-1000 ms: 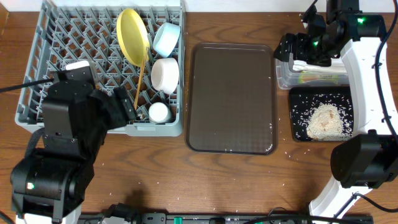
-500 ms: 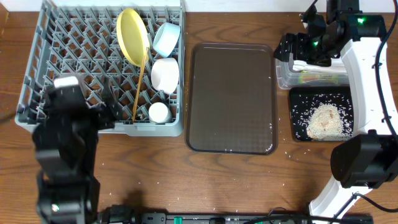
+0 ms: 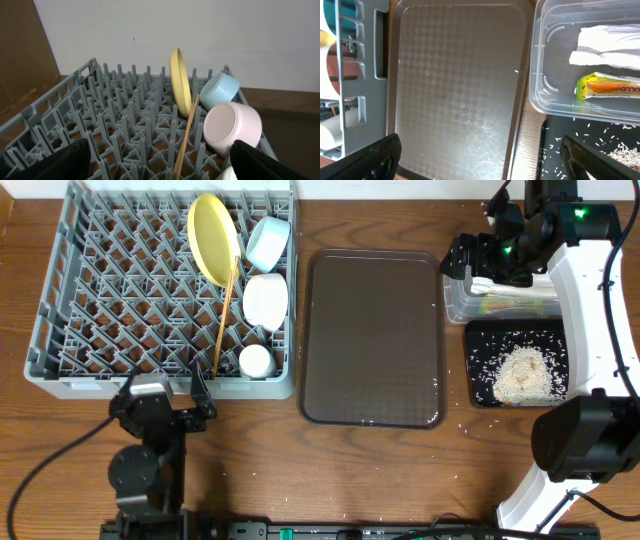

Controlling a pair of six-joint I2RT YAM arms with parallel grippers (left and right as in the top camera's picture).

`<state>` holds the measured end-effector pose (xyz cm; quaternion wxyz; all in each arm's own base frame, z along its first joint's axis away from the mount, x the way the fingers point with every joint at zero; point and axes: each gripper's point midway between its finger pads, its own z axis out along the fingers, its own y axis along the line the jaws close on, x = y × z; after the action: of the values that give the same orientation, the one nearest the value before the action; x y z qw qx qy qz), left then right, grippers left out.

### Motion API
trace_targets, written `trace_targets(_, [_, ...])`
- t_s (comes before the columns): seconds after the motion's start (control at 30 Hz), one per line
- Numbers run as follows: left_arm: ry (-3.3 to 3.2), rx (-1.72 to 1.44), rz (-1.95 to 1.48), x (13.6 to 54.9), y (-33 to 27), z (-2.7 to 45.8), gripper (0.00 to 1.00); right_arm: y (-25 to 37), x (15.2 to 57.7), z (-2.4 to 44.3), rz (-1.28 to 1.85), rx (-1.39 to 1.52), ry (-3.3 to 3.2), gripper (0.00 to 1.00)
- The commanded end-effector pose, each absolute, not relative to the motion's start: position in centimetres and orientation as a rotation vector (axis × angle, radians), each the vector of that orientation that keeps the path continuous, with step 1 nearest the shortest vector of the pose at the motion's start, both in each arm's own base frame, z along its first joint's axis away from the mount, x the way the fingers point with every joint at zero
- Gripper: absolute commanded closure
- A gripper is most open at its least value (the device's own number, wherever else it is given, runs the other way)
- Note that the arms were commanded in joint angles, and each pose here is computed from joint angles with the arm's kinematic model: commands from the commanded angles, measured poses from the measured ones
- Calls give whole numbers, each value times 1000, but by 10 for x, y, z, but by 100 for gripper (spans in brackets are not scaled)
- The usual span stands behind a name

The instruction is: Sort waste into correct bins and load items into the dishwasher

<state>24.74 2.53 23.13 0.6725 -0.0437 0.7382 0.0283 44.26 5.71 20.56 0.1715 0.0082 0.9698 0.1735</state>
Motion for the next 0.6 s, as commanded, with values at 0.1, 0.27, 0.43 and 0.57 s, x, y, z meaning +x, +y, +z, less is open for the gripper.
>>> trace_targets(0.1, [1605,-88,73,239,25,216,9,67,441,208,503,-4,2751,1])
trace_targets(0.27, [1592,-88,75,238,25,197,9,67,441,208,503,-4,2751,1])
trace_targets(0.43, [1603,-88,74,242,25,177,9,67,441,208,503,-4,2752,1])
trace_targets(0.57, [1629,-104,88,244,29,163,9,67,441,208,503,-4,2751,1])
